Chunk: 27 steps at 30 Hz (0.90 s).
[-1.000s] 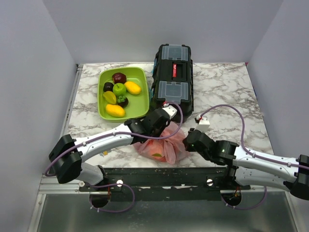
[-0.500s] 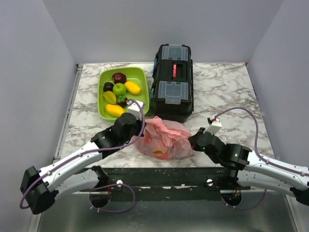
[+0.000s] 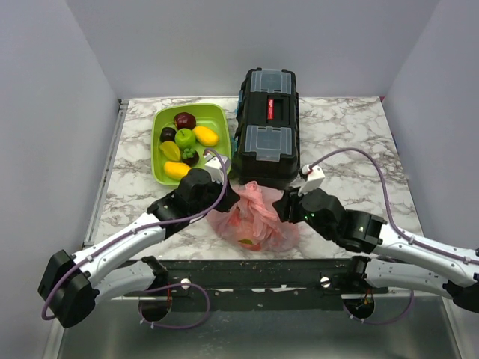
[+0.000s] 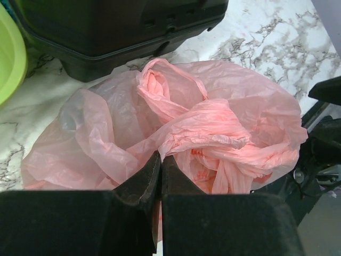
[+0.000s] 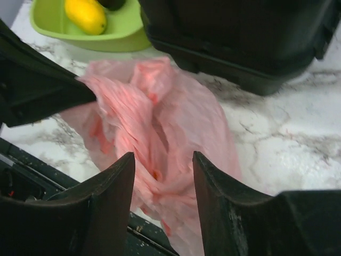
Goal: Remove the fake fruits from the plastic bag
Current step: Untie the plastic bag at the center of the board.
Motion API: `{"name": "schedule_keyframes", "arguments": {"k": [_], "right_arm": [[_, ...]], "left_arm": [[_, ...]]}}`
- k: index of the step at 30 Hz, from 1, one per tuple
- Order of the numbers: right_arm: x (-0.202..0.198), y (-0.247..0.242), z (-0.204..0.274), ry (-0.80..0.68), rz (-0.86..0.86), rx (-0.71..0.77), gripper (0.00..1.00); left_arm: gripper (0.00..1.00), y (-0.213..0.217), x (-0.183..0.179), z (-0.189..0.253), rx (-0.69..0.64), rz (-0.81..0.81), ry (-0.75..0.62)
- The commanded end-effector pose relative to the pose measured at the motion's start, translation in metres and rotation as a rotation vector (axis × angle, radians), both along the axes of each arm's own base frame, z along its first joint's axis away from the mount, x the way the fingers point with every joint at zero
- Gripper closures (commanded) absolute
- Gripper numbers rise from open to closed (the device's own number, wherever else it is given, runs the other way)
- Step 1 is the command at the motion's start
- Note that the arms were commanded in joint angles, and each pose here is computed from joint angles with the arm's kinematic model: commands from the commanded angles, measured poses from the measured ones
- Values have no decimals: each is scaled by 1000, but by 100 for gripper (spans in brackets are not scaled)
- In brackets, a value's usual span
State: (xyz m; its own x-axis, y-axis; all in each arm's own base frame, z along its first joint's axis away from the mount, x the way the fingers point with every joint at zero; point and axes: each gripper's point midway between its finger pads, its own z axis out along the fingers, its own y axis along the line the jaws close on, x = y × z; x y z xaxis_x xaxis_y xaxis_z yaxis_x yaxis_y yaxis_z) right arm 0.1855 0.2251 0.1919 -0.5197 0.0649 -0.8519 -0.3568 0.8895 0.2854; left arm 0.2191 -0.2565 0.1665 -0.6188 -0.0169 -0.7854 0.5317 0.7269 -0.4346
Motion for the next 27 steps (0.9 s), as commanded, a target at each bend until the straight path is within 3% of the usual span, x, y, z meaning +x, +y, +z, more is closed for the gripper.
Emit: {"name": "schedule_keyframes", "arguments": {"k": [1, 10, 19, 23, 27], "right_arm": [[11, 33, 22, -82, 119, -53, 48], [3, 67, -33, 60, 229, -134, 50], [-5, 38, -46, 99, 118, -61, 53], [-3, 12, -45, 86, -2, -13, 60], [-1, -17, -37, 90, -156, 63, 81]], "left_arm": [[100, -12, -5, 12, -61, -56, 5], [100, -4, -6, 12, -50, -31, -9], [100, 7, -1, 17, -32, 23, -34], [100, 22, 6, 21, -37, 125, -59], [100, 39, 13, 27, -61, 241, -77]]}}
